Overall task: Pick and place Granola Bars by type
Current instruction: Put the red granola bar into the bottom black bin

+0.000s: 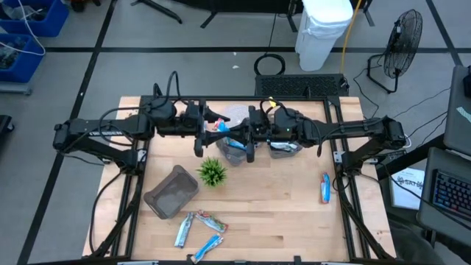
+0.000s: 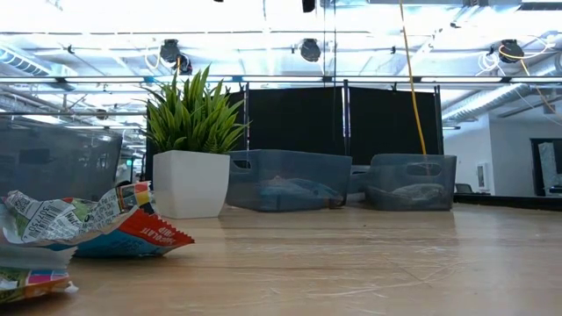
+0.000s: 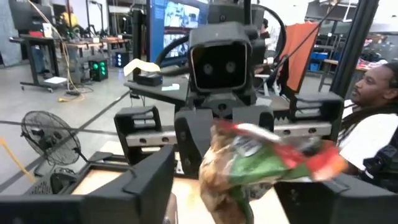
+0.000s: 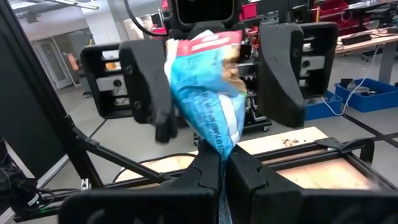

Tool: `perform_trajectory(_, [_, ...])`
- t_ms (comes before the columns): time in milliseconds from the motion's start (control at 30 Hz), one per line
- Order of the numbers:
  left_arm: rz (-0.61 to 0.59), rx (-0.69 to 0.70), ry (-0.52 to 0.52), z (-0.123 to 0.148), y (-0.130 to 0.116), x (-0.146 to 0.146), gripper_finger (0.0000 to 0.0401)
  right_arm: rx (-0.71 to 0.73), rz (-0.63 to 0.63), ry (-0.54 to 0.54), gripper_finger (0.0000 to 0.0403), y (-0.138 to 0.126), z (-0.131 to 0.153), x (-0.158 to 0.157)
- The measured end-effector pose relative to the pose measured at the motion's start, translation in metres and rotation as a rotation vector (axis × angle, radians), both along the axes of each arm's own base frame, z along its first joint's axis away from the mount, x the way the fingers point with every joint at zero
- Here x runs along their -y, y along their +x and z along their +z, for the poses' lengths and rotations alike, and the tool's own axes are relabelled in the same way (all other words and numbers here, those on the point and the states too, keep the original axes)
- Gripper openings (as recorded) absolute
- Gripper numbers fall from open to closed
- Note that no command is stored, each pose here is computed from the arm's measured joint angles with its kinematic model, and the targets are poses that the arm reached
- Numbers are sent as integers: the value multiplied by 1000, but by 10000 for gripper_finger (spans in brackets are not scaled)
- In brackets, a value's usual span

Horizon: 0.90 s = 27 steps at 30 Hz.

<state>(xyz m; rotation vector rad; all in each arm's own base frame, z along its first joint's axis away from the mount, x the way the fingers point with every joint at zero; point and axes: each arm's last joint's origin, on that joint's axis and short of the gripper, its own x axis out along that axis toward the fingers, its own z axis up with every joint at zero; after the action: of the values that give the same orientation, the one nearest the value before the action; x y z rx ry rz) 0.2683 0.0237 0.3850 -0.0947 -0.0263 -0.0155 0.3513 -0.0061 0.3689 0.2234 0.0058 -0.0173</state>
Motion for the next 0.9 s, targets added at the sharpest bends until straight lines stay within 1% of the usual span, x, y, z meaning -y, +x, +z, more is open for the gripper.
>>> perform_trajectory(333, [8, 31, 15, 3, 0, 0, 132, -1, 1, -12, 1, 0, 0, 0])
perform_trajectory(467, [9, 30, 14, 3, 0, 0, 89, -1, 1, -30, 13, 0, 0, 0])
perform_trajectory(567, [9, 30, 9, 3, 0, 0, 64, -2, 1, -34, 28, 0, 0, 0])
perform_trajectory(700, [12, 35, 9, 4, 0, 0, 41, -9, 0, -35, 62, -2, 1, 1])
perform_trajectory(800, [12, 55, 12, 6, -1, 0, 37, -3, -1, -39, 104, -3, 2, 1])
perform_trajectory(900, [11, 58, -3, 6, -1, 0, 37, 5, -3, -67, 153, -4, 4, 2])
